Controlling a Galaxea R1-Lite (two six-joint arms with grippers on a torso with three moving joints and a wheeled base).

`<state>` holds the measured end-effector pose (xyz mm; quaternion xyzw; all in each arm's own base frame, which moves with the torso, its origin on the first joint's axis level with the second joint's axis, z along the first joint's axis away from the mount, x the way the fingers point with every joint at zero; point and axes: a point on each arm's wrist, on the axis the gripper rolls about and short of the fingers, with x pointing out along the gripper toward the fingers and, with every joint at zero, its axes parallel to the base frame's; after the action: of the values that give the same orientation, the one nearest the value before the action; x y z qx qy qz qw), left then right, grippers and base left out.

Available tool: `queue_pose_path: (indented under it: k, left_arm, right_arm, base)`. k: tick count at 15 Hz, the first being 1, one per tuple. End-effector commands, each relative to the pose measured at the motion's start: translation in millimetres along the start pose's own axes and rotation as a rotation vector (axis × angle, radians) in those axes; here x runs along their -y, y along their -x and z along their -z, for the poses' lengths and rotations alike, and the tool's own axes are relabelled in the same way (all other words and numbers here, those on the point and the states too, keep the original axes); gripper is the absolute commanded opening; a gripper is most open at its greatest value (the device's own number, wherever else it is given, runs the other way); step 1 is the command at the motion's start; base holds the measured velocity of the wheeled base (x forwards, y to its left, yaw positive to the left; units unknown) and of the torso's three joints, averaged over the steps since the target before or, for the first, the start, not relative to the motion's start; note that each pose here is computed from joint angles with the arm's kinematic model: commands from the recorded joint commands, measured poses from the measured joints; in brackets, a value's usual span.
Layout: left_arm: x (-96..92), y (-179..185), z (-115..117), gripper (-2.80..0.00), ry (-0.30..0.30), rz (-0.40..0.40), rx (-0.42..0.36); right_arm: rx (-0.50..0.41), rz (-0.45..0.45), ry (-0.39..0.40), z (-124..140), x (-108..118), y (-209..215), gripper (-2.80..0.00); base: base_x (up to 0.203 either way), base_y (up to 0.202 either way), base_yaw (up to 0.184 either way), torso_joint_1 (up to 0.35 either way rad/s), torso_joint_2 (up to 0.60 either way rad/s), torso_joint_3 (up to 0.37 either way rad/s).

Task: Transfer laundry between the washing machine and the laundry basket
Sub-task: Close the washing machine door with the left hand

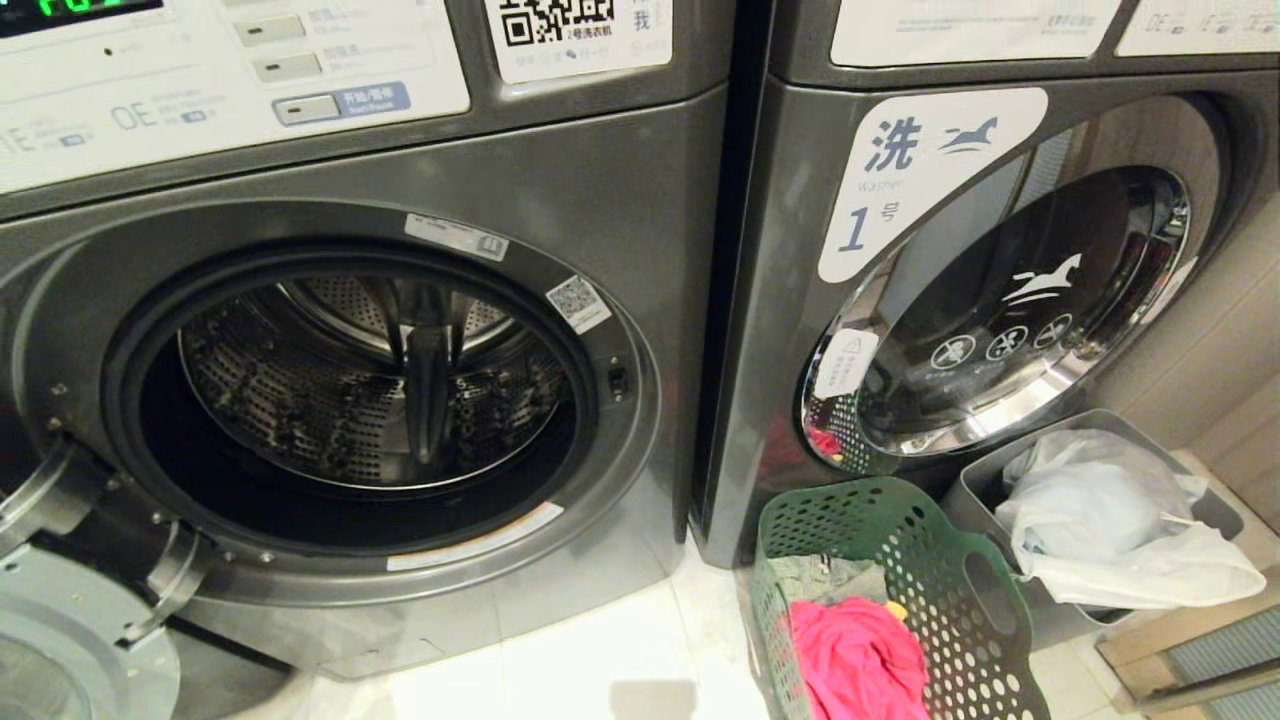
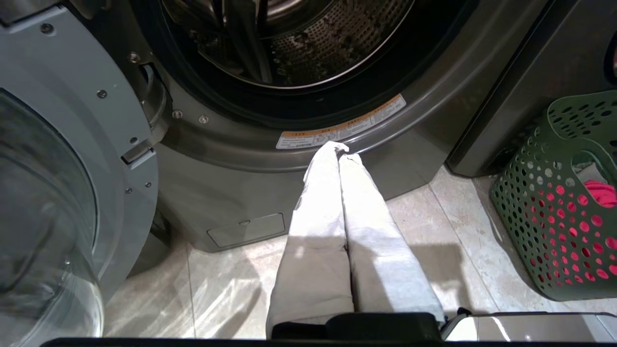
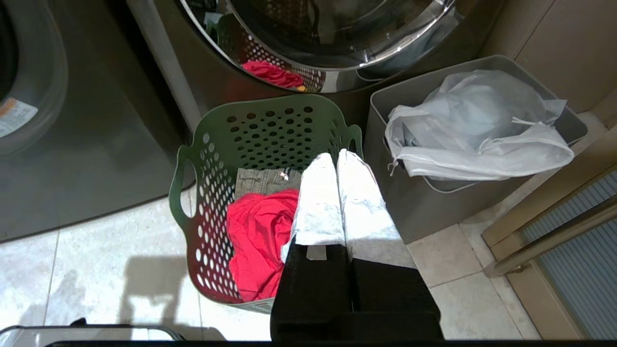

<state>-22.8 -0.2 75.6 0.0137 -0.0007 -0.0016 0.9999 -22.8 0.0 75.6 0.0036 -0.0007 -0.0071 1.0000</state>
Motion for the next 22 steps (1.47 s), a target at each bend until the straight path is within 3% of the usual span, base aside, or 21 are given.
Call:
queue_pose_path:
  k: [1, 16, 22]
  left_arm:
    - [0.0, 0.0, 0.0, -2.8, 0.0, 0.0, 0.0]
    - [0.0, -0.1, 0.0, -2.8, 0.0, 0.0, -0.001]
    - [0.0, 0.0, 0.1, -2.8, -0.003, 0.0, -0.001]
  right_arm:
    - [-0.001, 0.0, 0.0, -0.1, 0.0, -0.1, -2.8]
    - [-0.002, 0.001, 0.0, 0.0, 0.0, -0.1, -2.8]
    - [-0.001, 0.0, 0.0, -0.1, 0.0, -0.1, -2.8]
  base:
    - [0.0, 0.0, 0.0, 0.001, 0.0, 0.193]
    - [0.0, 0.0, 0.0, 0.002, 0.0, 0.203]
    - [0.0, 0.0, 0.0, 0.001, 0.0, 0.042]
